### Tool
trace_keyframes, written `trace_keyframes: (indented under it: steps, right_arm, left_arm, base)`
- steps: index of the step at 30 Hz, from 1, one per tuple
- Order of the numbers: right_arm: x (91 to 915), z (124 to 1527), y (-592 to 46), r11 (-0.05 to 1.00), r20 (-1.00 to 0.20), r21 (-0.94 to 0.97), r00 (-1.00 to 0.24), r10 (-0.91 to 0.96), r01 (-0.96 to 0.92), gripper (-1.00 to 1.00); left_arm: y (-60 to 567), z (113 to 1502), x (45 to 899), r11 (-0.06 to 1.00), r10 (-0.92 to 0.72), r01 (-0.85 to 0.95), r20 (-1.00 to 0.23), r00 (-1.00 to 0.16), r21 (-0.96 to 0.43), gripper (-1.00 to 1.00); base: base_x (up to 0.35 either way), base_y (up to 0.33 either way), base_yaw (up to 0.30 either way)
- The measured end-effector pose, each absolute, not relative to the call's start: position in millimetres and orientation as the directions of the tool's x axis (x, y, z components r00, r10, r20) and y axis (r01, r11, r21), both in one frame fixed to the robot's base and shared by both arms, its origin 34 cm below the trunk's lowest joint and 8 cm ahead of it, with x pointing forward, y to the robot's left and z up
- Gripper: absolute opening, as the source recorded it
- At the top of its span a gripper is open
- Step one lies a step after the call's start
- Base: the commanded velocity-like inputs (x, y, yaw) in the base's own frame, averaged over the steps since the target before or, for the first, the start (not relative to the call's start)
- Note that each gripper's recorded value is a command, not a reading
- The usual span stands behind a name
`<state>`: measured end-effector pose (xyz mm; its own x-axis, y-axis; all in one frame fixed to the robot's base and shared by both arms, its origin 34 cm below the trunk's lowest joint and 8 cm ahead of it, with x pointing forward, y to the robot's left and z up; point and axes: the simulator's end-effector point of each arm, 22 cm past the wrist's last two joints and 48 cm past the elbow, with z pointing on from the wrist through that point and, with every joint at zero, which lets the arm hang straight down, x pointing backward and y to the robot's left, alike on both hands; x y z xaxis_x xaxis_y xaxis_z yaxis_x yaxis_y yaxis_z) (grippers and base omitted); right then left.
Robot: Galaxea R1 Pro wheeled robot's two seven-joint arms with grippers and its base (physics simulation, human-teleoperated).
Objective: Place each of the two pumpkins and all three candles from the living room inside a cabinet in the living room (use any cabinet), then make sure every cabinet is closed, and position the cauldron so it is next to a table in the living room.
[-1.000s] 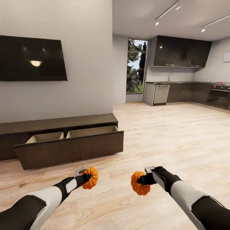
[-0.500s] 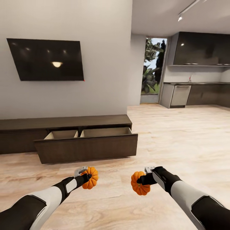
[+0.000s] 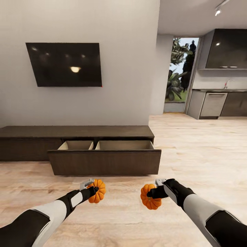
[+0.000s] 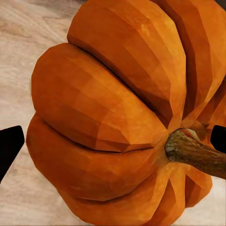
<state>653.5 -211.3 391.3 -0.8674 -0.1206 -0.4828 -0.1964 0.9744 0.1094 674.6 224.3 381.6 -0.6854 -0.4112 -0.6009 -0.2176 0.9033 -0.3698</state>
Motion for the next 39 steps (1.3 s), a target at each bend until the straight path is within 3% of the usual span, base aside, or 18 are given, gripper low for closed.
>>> trace_keyframes:
  steps: [19,39]
  right_arm:
    - [637,374,-216,0.977,-0.448,0.112,-0.887,-0.113,-0.181,-1.00]
    - [637,376,-211,0.974,-0.450,0.137,-0.887,-0.104,-0.183,-1.00]
  left_arm:
    - [213,382,674,0.902,-0.409,-0.207,-0.597,-0.690,-0.379,-1.00]
    - [208,392,683,0.900,-0.406,-0.180,-0.610,-0.680,-0.398,-1.00]
  base:
    - [0.330,-0.019,0.001]
    - [0.023,-0.001,0.000]
